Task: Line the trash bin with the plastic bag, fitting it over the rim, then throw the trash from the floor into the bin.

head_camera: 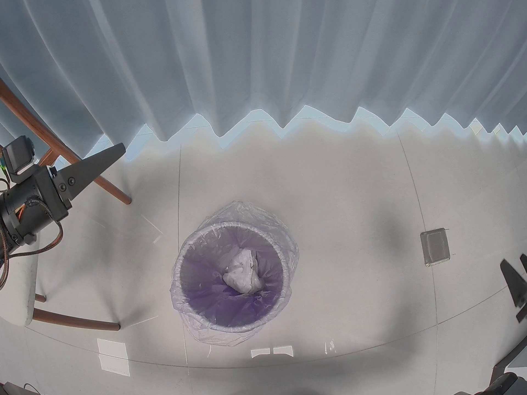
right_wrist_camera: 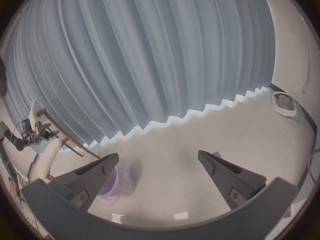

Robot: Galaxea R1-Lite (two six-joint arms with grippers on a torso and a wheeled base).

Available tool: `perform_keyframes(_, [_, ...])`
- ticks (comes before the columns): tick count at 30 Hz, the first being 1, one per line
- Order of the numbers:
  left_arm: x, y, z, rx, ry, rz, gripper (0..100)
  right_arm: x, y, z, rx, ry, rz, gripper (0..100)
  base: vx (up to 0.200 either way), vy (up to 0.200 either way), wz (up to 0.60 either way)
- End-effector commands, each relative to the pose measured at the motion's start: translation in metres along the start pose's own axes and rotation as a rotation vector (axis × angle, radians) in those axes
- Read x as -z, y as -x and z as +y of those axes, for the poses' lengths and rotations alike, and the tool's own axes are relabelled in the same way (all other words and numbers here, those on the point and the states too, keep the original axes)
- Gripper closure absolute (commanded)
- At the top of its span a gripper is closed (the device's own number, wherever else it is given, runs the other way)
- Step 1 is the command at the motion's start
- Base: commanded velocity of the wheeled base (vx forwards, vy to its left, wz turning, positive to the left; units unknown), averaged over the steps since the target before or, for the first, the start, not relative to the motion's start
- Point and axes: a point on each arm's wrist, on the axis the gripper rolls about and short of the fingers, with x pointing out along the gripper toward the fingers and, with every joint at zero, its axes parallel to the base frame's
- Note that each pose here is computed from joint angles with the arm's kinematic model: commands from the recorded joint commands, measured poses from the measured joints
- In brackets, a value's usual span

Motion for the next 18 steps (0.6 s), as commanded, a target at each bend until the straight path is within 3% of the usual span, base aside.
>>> perform_keyframes(1, [-0.003,0.036,-0.032,0.05,-0.085,-0.073,0,0.08,0.062,-0.018,0.199,0.138,-0.104,0,0.0,0.0,0.0])
perform_keyframes(4, [-0.014,0.051,-0.042,0.037,-0.155,-0.138,0,0.08,0.062,-0.018,0.203,0.203,-0.094,0,0.0,0.0,0.0])
perform_keyframes(7, [-0.012,0.073,-0.052,-0.007,-0.22,-0.192,0,0.08,0.062,-0.018,0.2,0.189,-0.089,0,0.0,0.0,0.0])
perform_keyframes(10, [0.012,0.108,-0.07,0.001,-0.275,-0.232,0,0.081,0.061,-0.018,0.218,0.095,-0.087,0,0.0,0.0,0.0])
perform_keyframes(13, [0.03,0.141,-0.091,0.013,-0.325,-0.309,0,0.08,0.062,-0.02,0.285,0.081,-0.114,0,0.0,0.0,0.0])
perform_keyframes(14, [0.03,0.141,-0.091,0.013,-0.325,-0.309,0,0.08,0.062,-0.02,0.285,0.081,-0.114,0,0.0,0.0,0.0])
perform_keyframes(18, [0.073,0.19,-0.116,-0.053,-0.351,-0.378,0,0.08,0.062,-0.018,0.215,0.105,-0.104,0,0.0,0.0,0.0])
